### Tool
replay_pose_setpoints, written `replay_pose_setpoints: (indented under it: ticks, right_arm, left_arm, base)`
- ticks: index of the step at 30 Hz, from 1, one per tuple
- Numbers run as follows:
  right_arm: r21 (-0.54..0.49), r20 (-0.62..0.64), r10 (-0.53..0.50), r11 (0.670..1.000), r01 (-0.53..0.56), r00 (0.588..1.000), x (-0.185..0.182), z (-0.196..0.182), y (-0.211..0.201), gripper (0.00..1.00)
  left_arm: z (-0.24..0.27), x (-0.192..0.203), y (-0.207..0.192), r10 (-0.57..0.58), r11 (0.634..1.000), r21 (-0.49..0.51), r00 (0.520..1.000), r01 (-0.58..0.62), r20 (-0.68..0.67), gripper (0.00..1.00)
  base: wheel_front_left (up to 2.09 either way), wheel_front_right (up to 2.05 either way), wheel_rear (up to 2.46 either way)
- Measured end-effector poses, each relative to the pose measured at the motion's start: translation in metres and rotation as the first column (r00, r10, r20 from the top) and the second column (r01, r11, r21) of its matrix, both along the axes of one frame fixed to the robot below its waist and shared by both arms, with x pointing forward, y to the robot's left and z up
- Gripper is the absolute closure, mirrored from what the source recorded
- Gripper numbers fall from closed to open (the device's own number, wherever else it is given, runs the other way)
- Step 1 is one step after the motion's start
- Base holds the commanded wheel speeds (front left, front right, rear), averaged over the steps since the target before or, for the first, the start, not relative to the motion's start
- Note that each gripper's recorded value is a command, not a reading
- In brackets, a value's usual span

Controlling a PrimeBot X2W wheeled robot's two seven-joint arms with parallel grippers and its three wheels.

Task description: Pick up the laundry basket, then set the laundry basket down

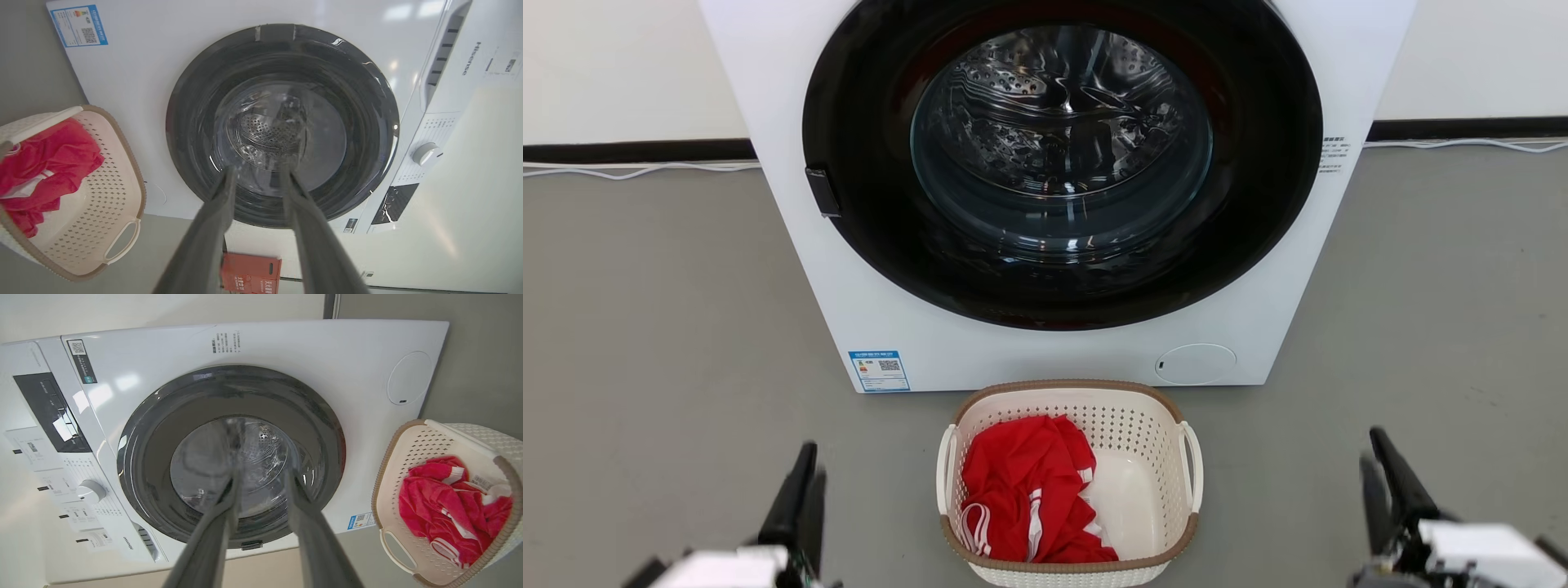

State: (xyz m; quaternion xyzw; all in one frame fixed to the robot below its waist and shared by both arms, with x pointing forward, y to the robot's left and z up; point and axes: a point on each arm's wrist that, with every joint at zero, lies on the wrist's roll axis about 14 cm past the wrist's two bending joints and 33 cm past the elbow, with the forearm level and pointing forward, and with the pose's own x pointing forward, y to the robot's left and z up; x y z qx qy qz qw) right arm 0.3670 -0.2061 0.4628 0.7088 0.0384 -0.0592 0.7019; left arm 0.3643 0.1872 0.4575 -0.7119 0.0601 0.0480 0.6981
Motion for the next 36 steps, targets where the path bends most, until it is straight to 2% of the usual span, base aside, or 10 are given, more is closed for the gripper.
replay_pose_setpoints:
  ticks: [4,14,26,36]
  right_arm:
    - [0.014,-0.082,-0.002,1.0,0.003,0.997,-0.017,-0.027,0.003,0.0]
    - [0.0,-0.077,-0.006,1.0,0.006,0.997,-0.016,-0.025,0.005,0.0]
    - [-0.133,-0.079,-0.001,0.991,-0.009,0.997,-0.016,-0.022,0.004,0.0]
    - [-0.315,-0.075,0.019,0.948,-0.042,0.997,-0.014,-0.017,0.004,0.0]
  left_arm:
    - [-0.029,-0.019,-0.001,0.006,1.0,-0.009,0.996,-0.007,-0.093,0.0]
    - [-0.028,-0.019,-0.001,0.017,1.0,-0.001,0.996,-0.017,-0.089,0.0]
    - [-0.026,-0.017,0.0,0.025,0.997,0.08,0.996,-0.018,-0.084,0.0]
    - [-0.024,-0.016,0.0,0.011,0.98,0.201,0.997,0.005,-0.077,0.0]
  base:
    - [0.0,0.0,0.0]
    - [0.0,0.0,0.0]
    - [0.0,0.0,0.0]
    - [0.0,0.0,0.0]
